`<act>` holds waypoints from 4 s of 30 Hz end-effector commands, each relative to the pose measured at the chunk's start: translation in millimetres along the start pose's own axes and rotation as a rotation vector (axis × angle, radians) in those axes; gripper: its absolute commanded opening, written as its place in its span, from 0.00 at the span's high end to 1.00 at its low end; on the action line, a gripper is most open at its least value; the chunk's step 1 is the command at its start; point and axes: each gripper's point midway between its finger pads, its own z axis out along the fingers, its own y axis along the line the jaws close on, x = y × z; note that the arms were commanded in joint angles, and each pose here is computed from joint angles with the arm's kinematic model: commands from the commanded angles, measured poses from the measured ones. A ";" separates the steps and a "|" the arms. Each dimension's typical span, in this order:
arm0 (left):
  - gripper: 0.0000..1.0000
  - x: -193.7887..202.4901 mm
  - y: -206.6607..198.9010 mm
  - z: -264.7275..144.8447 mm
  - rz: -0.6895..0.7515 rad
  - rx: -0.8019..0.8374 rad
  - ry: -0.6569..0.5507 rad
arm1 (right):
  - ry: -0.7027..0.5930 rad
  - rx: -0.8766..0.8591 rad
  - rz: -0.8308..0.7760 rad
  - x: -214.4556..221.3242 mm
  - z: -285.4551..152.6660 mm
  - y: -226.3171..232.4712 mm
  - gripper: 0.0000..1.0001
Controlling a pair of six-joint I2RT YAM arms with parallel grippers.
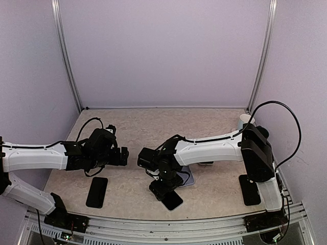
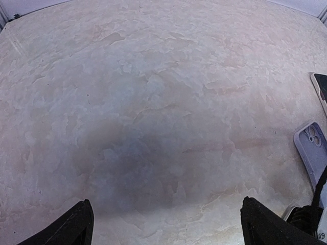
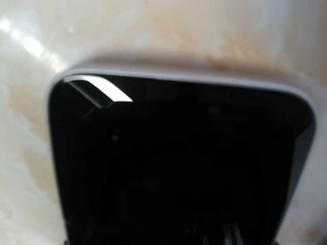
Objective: Put the phone into the phone case
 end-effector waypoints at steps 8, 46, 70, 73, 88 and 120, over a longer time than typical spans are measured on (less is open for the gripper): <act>0.01 -14.4 4.8 6.7 -0.015 -0.045 -0.028 | -0.218 -0.039 0.013 -49.7 -32.7 -0.3 0.52; 0.01 5.4 13.2 8.9 -0.072 -0.015 0.020 | 0.062 -0.017 -0.182 -25.2 -4.5 30.9 0.01; 0.01 4.9 9.9 7.9 -0.064 0.009 0.021 | 0.253 -0.003 -0.027 71.6 -0.1 11.3 0.33; 0.01 4.6 10.6 7.1 -0.066 0.009 0.015 | 0.309 -0.010 0.001 100.6 -2.9 2.8 0.27; 0.01 2.8 11.1 5.3 -0.064 0.009 0.009 | 0.161 0.002 0.018 43.9 -30.6 30.2 0.02; 0.01 4.8 10.0 6.8 -0.060 0.015 0.015 | 0.195 0.092 0.010 44.4 17.7 -2.4 0.26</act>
